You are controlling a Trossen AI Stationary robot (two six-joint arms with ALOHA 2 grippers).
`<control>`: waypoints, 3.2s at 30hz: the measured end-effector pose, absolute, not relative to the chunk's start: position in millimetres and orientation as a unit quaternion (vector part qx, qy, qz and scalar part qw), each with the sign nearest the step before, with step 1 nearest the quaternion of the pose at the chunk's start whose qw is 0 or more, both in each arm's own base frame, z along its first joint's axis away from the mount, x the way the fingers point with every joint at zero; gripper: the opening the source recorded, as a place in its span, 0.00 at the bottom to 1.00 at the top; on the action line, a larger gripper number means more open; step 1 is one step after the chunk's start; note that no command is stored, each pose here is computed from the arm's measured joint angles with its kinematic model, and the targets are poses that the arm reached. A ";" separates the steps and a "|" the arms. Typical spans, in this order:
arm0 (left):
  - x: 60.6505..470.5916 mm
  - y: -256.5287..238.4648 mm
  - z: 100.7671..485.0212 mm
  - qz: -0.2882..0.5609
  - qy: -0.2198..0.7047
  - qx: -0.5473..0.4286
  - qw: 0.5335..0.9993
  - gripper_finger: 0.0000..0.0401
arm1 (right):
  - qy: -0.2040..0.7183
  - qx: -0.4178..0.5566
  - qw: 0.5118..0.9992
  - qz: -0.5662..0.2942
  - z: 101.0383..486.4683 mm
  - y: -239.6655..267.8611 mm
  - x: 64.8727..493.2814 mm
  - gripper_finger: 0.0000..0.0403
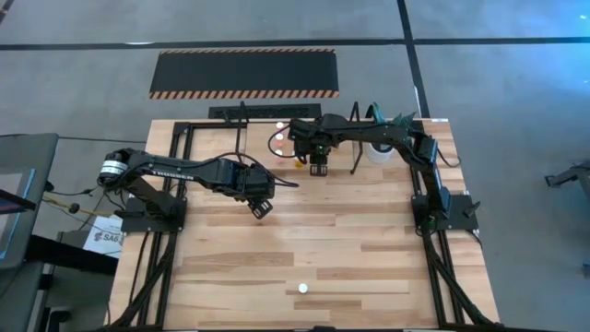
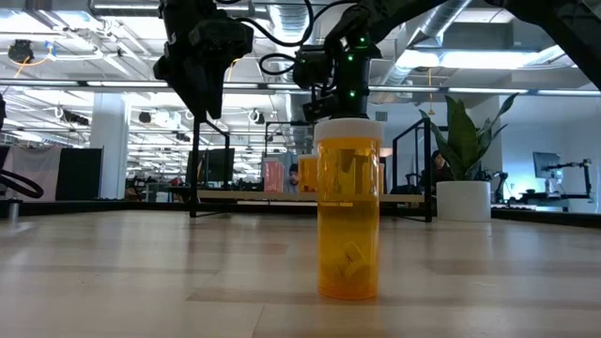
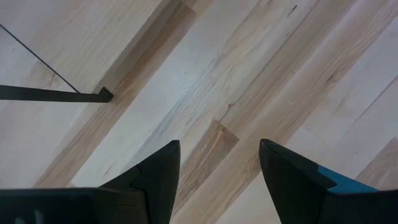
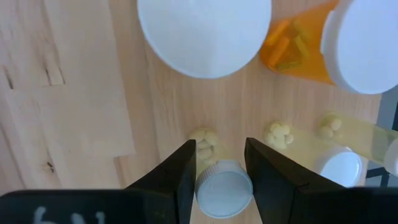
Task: Pick and place medicine bottles onto shelf by color
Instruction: Put the yellow pill bottle on the shelf aligned with the other yellow pill bottles, then put the small orange pill bottle on the shelf aligned with the other small orange pill bottles
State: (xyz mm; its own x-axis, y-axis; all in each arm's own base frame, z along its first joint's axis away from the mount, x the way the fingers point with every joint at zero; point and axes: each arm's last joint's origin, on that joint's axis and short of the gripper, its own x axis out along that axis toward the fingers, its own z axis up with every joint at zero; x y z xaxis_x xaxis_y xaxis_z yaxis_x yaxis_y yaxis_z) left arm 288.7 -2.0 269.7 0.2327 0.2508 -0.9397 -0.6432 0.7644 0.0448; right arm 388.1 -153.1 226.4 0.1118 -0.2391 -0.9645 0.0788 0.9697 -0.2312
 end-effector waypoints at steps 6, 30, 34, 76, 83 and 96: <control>289.1 -2.2 269.7 0.291 0.545 -0.182 0.765 0.51 | 0.658 -0.061 0.743 -0.107 226.4 -152.7 388.3 0.39; 290.8 -2.3 270.2 0.291 0.537 -0.189 0.769 0.51 | 0.655 -0.050 0.745 -0.114 226.4 -152.6 388.5 0.54; 290.9 -2.3 270.2 0.291 0.537 -0.189 0.769 0.51 | 0.668 -0.050 0.734 -0.116 233.0 -152.1 386.0 0.57; 332.8 -119.2 262.1 0.113 0.387 -0.223 0.888 0.51 | 0.556 0.138 0.795 -0.198 396.7 -9.4 196.1 0.56; 351.2 -177.6 240.6 0.107 0.330 -0.359 0.866 0.51 | 0.563 0.157 0.796 -0.156 371.0 41.3 163.5 0.56; 379.2 -263.8 206.2 0.108 0.342 -0.265 0.895 0.51 | 0.561 0.099 0.816 -0.101 341.0 112.1 125.9 0.55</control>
